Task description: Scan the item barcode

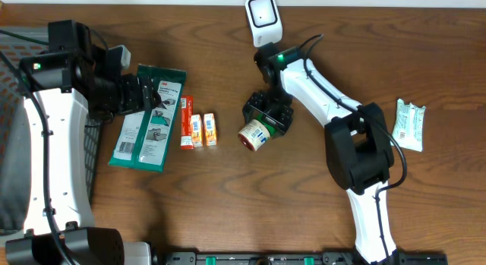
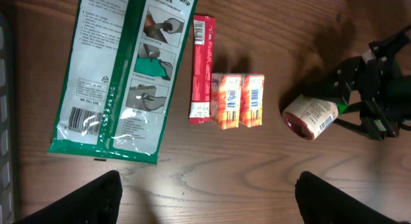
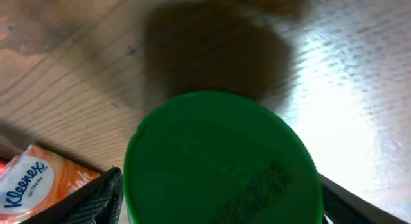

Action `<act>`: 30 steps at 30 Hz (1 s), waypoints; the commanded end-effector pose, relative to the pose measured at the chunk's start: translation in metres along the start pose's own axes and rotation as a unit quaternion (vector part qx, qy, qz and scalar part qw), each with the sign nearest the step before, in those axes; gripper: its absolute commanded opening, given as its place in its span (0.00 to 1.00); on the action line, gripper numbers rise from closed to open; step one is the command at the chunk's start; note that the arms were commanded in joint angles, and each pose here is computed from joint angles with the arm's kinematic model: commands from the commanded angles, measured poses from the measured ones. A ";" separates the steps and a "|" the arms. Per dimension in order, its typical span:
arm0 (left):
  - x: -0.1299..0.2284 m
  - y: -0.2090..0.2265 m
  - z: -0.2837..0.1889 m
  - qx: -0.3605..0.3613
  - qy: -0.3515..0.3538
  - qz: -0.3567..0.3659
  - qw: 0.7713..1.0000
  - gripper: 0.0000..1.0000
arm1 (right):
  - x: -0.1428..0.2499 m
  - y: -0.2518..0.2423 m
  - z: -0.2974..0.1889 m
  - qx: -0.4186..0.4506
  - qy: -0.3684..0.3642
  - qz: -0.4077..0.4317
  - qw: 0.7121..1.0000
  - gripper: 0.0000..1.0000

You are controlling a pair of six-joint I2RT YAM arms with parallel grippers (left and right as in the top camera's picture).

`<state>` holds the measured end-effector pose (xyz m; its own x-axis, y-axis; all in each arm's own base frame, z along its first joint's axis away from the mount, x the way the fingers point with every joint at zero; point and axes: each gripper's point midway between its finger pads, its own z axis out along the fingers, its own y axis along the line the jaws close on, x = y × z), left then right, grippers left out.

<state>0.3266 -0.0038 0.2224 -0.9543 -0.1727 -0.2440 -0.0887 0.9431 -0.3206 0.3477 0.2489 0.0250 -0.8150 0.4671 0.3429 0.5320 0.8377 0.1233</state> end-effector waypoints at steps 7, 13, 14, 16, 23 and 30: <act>0.002 -0.002 -0.004 0.003 -0.004 -0.001 1.000 0.87 | -0.011 0.018 -0.004 -0.026 -0.039 -0.129 0.991 0.70; 0.002 -0.002 -0.004 0.003 -0.004 -0.002 1.000 0.87 | -0.014 0.023 -0.005 -0.032 -0.049 -0.213 0.975 0.73; 0.002 -0.002 -0.004 0.003 -0.004 -0.001 1.000 0.87 | -0.014 0.024 -0.005 -0.032 -0.049 -0.217 0.974 0.74; 0.002 -0.002 -0.004 0.003 -0.004 -0.001 1.000 0.87 | -0.014 0.024 -0.005 -0.032 -0.050 -0.227 0.972 0.78; 0.002 -0.002 -0.004 0.003 -0.004 -0.001 1.000 0.87 | -0.013 0.024 -0.005 -0.034 -0.047 -0.200 0.978 0.74; 0.002 -0.002 -0.004 0.003 -0.004 -0.002 1.000 0.87 | -0.014 0.025 -0.005 -0.035 -0.049 -0.205 0.977 0.52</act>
<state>0.3266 -0.0038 0.2224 -0.9543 -0.1727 -0.2440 -0.0887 0.9431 -0.3206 0.3731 0.2583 0.0231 -0.9745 0.1394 0.1760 0.1864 0.9392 0.2882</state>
